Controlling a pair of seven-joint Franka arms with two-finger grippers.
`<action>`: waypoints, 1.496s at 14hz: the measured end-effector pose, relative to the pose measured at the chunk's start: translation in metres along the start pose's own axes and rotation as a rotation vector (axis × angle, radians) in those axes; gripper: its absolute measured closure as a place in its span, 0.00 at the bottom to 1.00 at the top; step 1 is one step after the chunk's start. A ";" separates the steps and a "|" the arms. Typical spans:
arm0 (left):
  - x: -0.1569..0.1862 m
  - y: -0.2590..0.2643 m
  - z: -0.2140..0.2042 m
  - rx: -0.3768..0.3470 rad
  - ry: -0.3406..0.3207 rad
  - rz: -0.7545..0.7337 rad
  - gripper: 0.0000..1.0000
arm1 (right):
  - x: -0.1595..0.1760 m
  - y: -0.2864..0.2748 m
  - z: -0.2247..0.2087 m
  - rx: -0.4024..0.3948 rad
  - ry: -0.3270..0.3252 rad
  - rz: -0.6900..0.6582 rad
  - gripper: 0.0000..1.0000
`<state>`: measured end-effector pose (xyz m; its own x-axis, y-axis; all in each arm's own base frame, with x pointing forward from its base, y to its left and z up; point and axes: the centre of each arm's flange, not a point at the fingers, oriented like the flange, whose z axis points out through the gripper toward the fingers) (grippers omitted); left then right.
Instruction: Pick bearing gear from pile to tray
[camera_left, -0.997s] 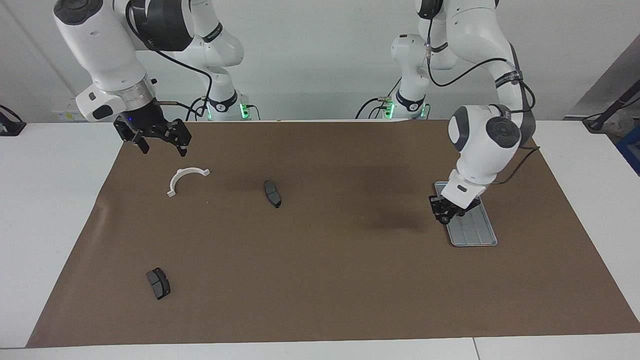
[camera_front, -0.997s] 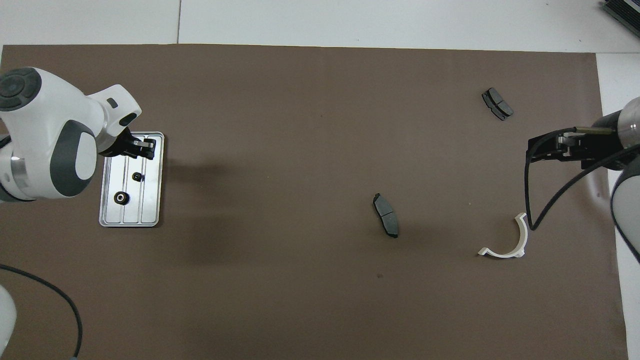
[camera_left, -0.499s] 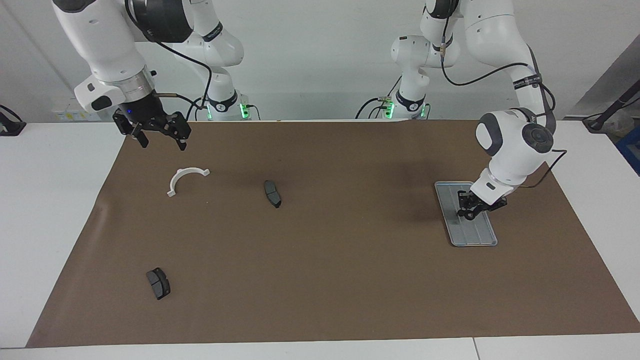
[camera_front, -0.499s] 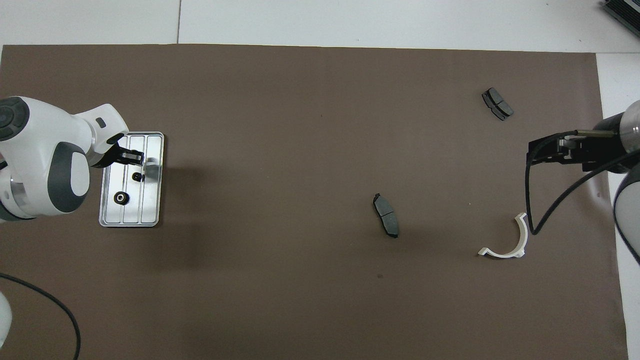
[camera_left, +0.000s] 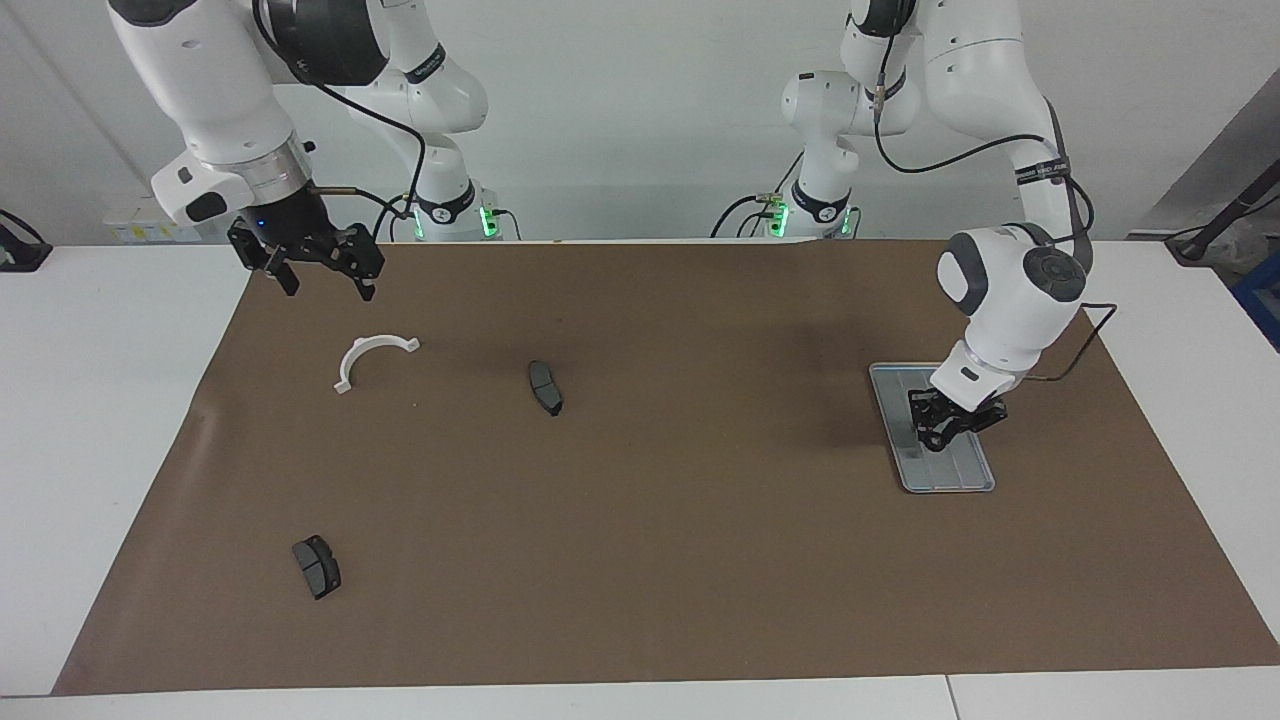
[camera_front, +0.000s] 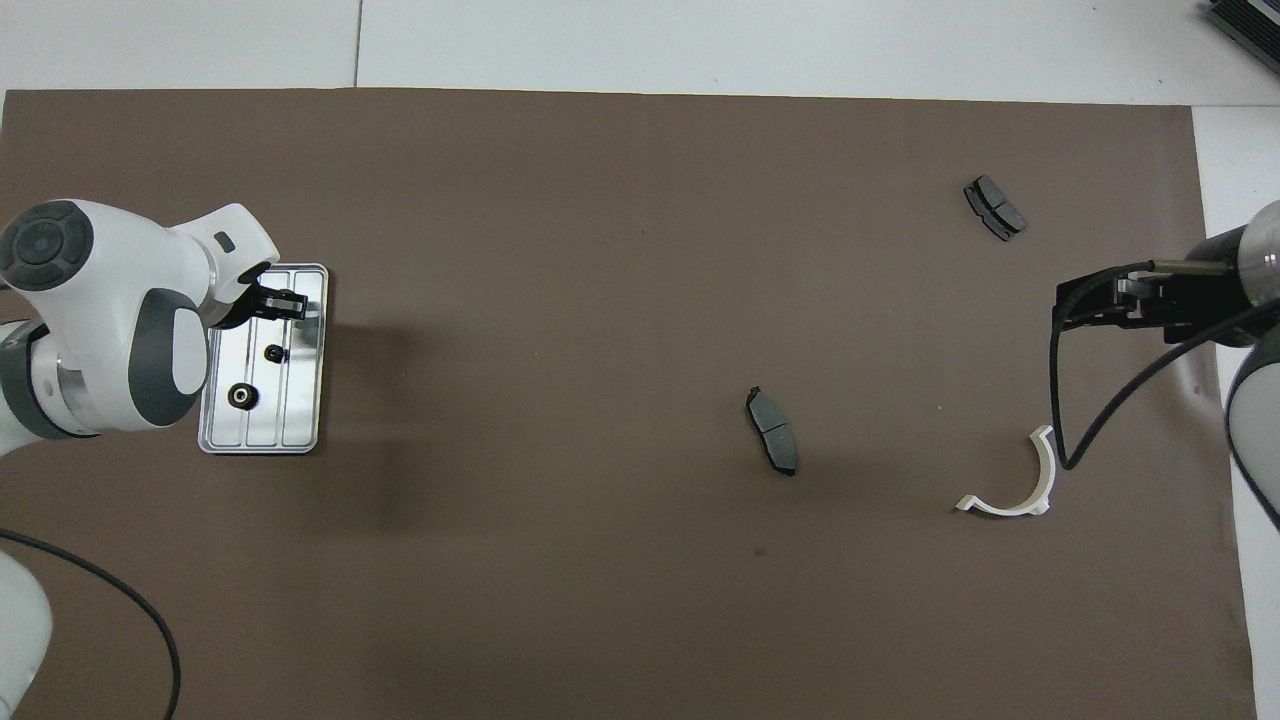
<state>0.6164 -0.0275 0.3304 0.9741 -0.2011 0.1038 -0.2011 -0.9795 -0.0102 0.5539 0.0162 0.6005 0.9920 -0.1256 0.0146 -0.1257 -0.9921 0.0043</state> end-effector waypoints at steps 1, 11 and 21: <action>0.000 0.000 0.000 0.000 0.002 -0.004 0.45 | 0.000 0.000 0.000 0.000 0.000 0.000 0.00; 0.006 -0.016 -0.125 -0.027 0.042 -0.035 0.00 | 0.000 0.000 0.000 0.000 -0.001 0.000 0.00; -0.010 -0.015 -0.294 -0.021 -0.109 -0.004 0.00 | 0.000 0.000 0.000 0.000 -0.001 0.000 0.00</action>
<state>0.5789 -0.0078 0.6217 0.9801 -0.1984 -0.0046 -0.1983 -0.9801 0.0105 0.5539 0.0162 0.6003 0.9920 -0.1256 0.0140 -0.1257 -0.9921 0.0044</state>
